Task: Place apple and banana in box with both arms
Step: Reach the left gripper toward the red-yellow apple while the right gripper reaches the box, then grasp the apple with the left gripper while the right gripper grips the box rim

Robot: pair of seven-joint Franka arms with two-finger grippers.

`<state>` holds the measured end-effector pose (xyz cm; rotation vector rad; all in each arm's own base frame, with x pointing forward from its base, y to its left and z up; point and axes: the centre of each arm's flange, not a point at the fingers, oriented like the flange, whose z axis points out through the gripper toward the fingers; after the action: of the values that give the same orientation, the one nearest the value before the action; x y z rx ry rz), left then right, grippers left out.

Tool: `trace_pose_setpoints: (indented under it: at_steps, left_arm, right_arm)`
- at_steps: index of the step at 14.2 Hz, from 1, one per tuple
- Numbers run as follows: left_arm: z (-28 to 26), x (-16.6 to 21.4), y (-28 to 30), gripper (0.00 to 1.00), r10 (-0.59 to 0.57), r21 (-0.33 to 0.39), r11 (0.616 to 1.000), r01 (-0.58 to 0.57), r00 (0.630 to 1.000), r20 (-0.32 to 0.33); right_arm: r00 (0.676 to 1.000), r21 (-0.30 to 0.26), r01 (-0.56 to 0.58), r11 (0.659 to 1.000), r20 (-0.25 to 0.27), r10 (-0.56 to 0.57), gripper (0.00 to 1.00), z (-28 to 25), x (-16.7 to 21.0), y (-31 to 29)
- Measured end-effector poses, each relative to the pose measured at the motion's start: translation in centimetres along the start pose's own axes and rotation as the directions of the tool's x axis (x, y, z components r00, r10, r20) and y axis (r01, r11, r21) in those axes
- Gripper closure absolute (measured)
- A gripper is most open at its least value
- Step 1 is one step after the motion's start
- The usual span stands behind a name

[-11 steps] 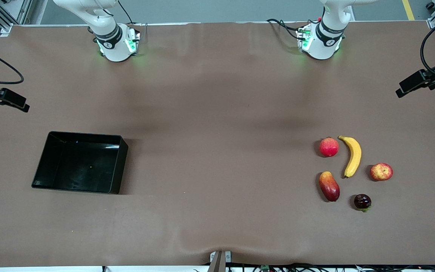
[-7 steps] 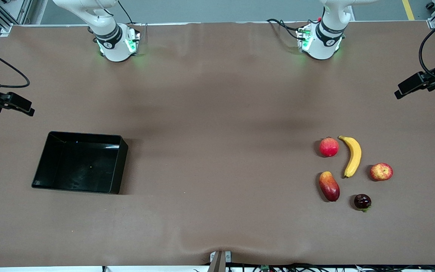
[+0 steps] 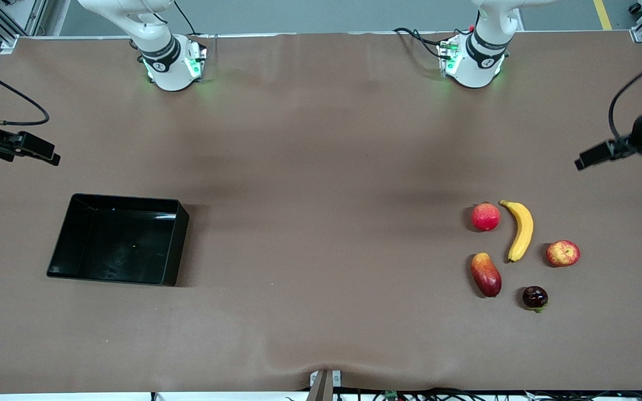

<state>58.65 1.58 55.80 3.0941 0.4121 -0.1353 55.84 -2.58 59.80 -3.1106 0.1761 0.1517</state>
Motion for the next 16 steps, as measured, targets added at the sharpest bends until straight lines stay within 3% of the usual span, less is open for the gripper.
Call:
trace_pose_setpoints:
  at_steps: [6, 10, 13, 16]
  left_arm:
    - [14.4, 6.8, -3.5, 0.00, 0.083, 0.001, 0.997, -0.083, 0.993, -0.079]
    - [22.1, 10.2, -8.3, 0.00, 0.212, 0.012, 0.977, -0.212, 0.969, -0.129]
    - [26.7, 11.8, -10.7, 0.00, 0.263, 0.023, 0.965, -0.263, 0.952, -0.159]
    - [29.8, 12.2, -10.4, 0.00, 0.273, 0.018, 0.962, -0.273, 0.950, -0.153]
  right_arm:
    - [0.999, -0.020, 0.047, 0.999, 0.000, -0.047, 0.00, -0.2, 0.0, 0.5]
    - [0.998, -0.045, 0.068, 0.997, 0.008, -0.067, 0.00, 0.6, 0.6, 0.8]
    - [0.998, -0.054, 0.049, 0.997, -0.039, -0.051, 0.00, 2.5, 3.2, 1.9]
    - [0.999, -0.059, 0.039, 0.998, -0.033, -0.041, 0.00, 6.6, 6.3, 5.0]
